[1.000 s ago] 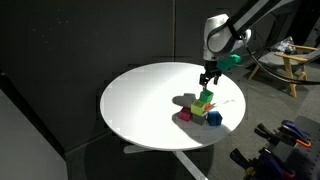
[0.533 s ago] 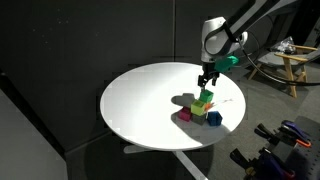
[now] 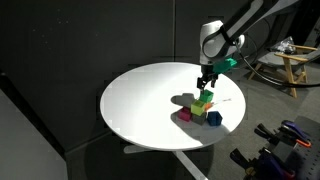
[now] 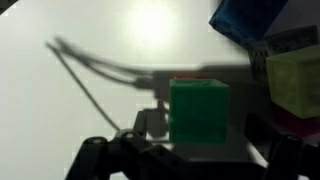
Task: Put the dark green toy block on top of the orange toy block, then put it back on top of the light green toy block
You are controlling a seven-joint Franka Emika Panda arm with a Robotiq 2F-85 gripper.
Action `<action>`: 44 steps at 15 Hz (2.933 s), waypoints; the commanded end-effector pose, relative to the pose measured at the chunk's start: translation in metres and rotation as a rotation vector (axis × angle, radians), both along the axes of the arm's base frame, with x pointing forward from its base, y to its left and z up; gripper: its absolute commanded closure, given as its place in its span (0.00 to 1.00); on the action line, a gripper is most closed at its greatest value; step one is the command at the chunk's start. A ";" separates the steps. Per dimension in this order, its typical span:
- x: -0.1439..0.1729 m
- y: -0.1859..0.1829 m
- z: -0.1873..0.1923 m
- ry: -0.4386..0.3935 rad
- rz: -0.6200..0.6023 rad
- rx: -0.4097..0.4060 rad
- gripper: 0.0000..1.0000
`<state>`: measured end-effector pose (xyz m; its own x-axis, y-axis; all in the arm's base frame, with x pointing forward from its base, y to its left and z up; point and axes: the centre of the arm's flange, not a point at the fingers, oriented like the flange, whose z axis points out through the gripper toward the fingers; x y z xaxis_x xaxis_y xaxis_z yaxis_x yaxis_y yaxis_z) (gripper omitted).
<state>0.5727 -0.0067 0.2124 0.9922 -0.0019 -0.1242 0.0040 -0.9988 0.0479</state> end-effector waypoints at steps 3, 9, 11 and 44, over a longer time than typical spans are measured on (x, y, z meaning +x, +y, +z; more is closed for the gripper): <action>0.009 -0.001 -0.008 -0.001 0.026 -0.007 0.00; 0.013 -0.003 -0.017 0.011 0.019 -0.013 0.25; 0.014 -0.003 -0.019 0.014 0.021 -0.016 0.34; -0.011 0.033 0.068 -0.021 0.084 -0.040 0.73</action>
